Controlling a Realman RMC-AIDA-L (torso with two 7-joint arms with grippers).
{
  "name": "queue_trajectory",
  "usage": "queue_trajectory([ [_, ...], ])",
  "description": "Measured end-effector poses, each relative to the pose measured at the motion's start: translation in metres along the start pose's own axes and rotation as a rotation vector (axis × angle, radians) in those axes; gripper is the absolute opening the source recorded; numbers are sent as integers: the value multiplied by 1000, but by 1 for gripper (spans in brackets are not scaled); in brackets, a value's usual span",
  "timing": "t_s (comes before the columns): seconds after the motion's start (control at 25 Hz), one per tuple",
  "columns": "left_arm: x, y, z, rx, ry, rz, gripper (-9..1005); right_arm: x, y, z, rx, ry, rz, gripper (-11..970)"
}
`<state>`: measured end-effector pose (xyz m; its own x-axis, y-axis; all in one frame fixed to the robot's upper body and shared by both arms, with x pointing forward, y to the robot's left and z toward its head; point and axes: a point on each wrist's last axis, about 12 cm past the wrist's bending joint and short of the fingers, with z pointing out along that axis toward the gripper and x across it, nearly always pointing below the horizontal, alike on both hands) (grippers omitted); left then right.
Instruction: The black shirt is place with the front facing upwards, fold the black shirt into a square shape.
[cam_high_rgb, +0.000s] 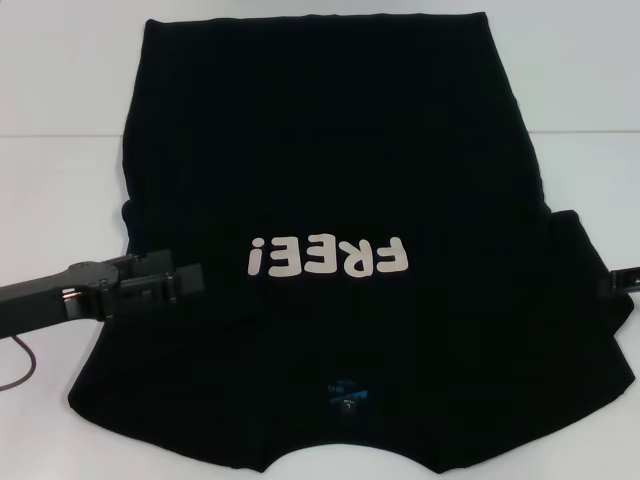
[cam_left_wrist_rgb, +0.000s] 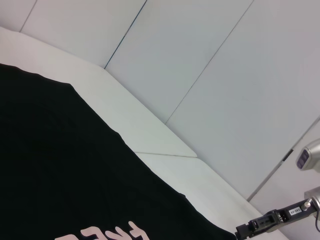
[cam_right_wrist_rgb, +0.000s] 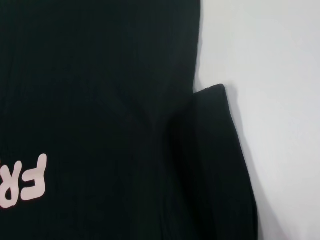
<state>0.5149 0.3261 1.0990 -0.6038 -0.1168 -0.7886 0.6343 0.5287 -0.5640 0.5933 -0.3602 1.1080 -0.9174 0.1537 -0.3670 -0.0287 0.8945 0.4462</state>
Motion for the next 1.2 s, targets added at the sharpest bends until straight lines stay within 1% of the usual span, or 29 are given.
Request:
queue_trajectory([
  [0.28,-1,0,0,1,-2,0,903,2,-3,-3,8,29,-4,797],
  [0.52,-1,0,1,4,-3,-1,903,1,-6,-6,16,17,13,556],
  [0.76,-1,0,2,4,-5,-3,904,-3,-3,-6,18,9,7,314],
  [0.96,2,0,-2,-6,-13,-11,904,-3,-4,-7,16,6,15,126],
  [1.2,2,1,-2,-8,-14,-13,904,-2,-7,-9,21,11,27,272],
])
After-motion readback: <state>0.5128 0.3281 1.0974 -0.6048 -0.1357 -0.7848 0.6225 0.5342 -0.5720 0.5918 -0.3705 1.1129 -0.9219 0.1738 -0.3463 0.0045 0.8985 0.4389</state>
